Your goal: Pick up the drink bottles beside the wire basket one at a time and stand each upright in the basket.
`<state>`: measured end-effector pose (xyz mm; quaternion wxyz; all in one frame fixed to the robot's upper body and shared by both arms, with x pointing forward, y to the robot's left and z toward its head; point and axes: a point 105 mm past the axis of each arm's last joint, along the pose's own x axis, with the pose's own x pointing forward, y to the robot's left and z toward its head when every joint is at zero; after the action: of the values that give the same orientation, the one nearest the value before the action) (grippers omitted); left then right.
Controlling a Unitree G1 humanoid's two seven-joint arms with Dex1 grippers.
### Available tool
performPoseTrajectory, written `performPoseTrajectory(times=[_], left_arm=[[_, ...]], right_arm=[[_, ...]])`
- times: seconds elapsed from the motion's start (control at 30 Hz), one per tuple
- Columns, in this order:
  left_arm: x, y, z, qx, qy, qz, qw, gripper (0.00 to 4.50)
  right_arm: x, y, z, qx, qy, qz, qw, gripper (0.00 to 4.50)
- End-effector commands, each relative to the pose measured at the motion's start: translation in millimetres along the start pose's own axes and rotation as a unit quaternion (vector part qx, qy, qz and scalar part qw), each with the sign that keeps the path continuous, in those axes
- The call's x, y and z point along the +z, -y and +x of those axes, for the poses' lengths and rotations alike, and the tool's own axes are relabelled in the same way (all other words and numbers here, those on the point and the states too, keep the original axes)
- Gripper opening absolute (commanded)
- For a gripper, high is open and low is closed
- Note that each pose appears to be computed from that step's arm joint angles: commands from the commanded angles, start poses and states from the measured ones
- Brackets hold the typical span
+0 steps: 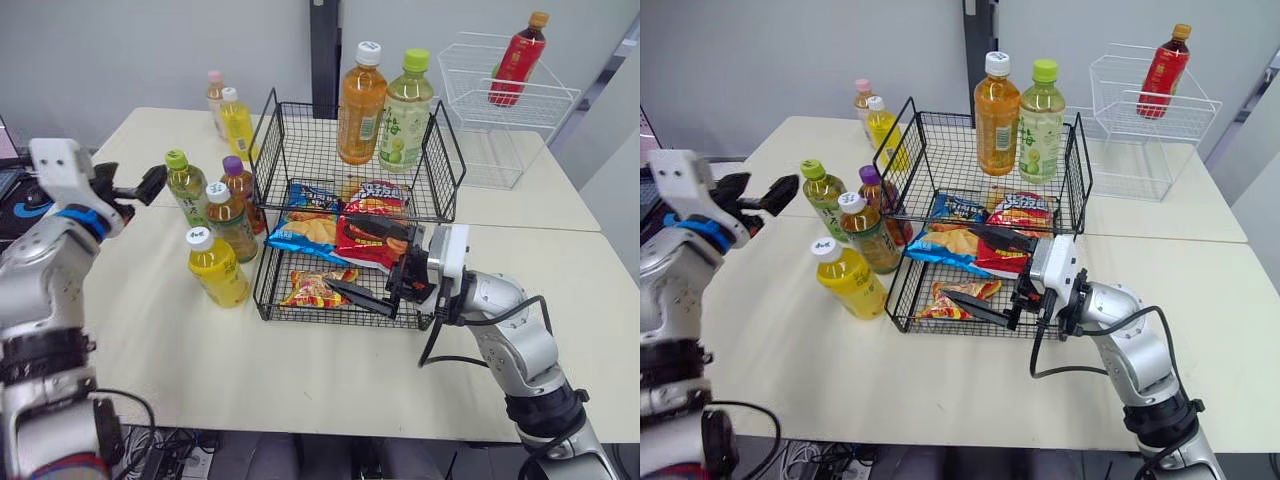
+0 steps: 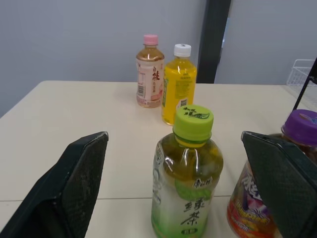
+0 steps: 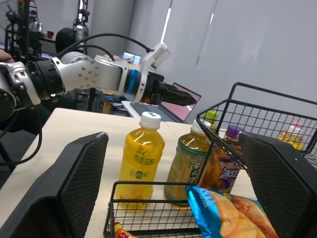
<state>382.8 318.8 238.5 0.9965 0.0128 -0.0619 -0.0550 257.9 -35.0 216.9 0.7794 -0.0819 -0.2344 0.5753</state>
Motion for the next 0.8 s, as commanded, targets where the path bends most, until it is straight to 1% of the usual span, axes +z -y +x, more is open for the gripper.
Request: performPoseTrajectory(times=[0.03,0.13,0.27,0.53,0.63,0.8], left_arm=[[10,4,21,-0.013,0.022,0.022,0.999,4.49],[8,7,38,-0.014,0.017,0.026,0.999,4.49],[0,12,52,-0.017,-0.003,0.034,0.999,4.49],[-2,16,60,-0.026,-0.005,0.039,0.999,4.49],[-2,17,61,-0.029,-0.001,0.039,0.999,3.87],[-3,14,60,-0.02,0.002,0.04,0.999,2.25]], right_arm=[[14,1,0,-0.008,0.016,-0.024,1.0,4.5],[14,2,-2,-0.013,0.011,-0.026,1.0,4.5],[12,1,-5,-0.02,0.002,-0.03,0.999,4.5],[13,1,-8,-0.033,-0.003,-0.035,0.999,4.5],[13,1,-9,-0.035,-0.004,-0.035,0.999,4.5],[13,1,-10,-0.034,-0.006,-0.035,0.999,4.5]])
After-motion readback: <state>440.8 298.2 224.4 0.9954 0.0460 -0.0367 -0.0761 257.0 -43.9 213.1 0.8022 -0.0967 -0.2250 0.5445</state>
